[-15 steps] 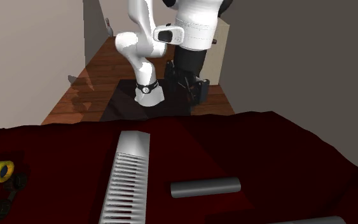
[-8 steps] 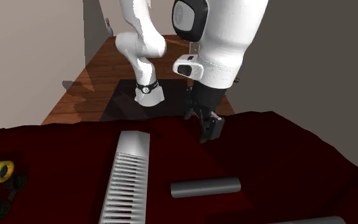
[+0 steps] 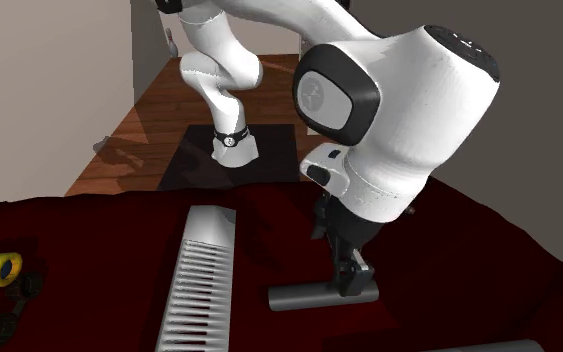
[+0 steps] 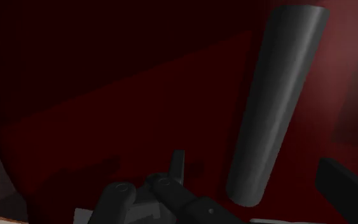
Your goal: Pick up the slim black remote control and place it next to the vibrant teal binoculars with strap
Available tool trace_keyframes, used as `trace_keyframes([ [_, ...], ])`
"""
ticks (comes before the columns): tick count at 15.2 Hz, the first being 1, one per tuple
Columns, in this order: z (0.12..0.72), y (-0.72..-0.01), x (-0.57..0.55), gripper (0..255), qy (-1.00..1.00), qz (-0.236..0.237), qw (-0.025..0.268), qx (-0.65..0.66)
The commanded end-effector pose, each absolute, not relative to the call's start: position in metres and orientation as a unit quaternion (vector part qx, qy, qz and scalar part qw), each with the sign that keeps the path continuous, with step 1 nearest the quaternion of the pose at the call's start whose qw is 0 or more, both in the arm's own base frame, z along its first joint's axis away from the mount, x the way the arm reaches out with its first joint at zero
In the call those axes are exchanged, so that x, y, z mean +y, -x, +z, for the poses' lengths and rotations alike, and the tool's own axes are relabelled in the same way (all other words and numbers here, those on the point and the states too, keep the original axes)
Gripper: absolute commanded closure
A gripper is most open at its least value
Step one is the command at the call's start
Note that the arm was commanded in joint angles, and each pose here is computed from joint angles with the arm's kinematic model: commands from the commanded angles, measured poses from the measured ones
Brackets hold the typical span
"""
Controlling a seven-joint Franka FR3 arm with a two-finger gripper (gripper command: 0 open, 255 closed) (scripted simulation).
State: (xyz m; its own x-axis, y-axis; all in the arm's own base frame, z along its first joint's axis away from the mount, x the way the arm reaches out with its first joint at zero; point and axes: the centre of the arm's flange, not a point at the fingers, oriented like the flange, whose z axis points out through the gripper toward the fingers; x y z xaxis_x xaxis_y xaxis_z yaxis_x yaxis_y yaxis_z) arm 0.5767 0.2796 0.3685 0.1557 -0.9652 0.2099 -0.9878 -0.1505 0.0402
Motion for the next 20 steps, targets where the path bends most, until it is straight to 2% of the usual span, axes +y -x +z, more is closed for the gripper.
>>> trace_keyframes([
  [1,0.349,-0.603,0.282,0,-0.731,0.071,0.088,-0.673],
  [9,0.308,-0.606,0.273,0,-0.727,0.071,0.089,-0.677],
  [17,0.308,-0.606,0.273,0,-0.727,0.071,0.089,-0.677],
  [18,0.308,-0.606,0.273,255,-0.727,0.071,0.089,-0.677],
  [20,0.308,-0.605,0.273,255,-0.727,0.071,0.089,-0.677],
])
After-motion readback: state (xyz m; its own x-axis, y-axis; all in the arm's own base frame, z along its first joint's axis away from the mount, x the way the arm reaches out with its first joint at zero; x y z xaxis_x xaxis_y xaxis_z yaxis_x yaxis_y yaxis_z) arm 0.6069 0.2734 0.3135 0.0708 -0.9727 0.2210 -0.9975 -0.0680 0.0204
